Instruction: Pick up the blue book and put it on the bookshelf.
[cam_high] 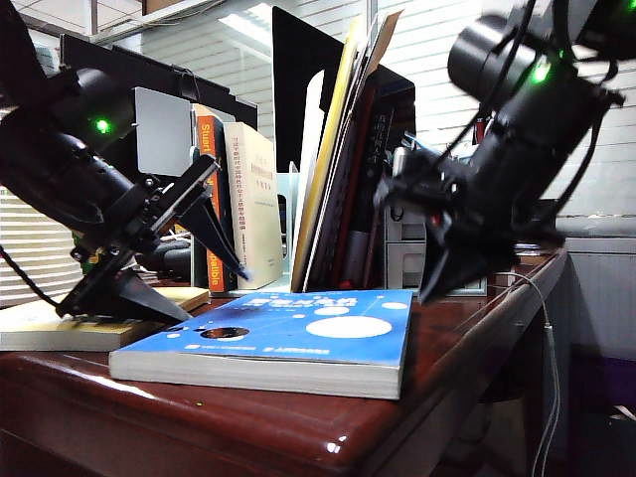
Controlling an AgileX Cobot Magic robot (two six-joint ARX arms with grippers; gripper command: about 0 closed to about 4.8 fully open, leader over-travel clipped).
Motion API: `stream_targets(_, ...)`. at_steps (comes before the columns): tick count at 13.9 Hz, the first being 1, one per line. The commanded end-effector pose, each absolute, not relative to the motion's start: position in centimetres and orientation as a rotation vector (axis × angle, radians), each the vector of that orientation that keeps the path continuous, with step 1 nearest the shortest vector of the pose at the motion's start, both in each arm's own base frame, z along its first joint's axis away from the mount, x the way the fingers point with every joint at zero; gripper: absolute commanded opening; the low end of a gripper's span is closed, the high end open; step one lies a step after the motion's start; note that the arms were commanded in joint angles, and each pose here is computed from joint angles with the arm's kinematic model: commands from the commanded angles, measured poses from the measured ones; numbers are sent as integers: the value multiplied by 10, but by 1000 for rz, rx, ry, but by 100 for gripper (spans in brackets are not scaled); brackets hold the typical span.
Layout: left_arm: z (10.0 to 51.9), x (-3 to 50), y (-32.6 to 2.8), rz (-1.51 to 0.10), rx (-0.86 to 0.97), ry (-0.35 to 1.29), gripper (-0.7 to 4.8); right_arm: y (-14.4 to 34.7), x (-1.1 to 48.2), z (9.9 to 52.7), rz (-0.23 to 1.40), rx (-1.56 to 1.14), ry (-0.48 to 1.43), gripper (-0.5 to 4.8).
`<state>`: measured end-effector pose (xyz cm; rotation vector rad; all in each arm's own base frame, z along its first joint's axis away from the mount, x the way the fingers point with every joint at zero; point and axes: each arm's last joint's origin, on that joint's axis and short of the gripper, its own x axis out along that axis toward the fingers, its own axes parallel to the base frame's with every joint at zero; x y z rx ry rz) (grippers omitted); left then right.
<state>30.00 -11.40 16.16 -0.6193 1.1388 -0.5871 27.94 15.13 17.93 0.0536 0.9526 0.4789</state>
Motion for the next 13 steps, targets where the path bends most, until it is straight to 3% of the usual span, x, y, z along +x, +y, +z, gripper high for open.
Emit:
stream_targets(1, 154, 299, -115, -589, -630, 1179, 336, 155, 282, 169, 504, 78, 996, -6)
stream_targets(7, 154, 298, -117, -693, -674, 1212, 336, 162, 287, 164, 643, 143, 982, -6)
stream_targets(13, 165, 303, -123, -961, -740, 1142, 336, 162, 288, 164, 645, 144, 974, -6)
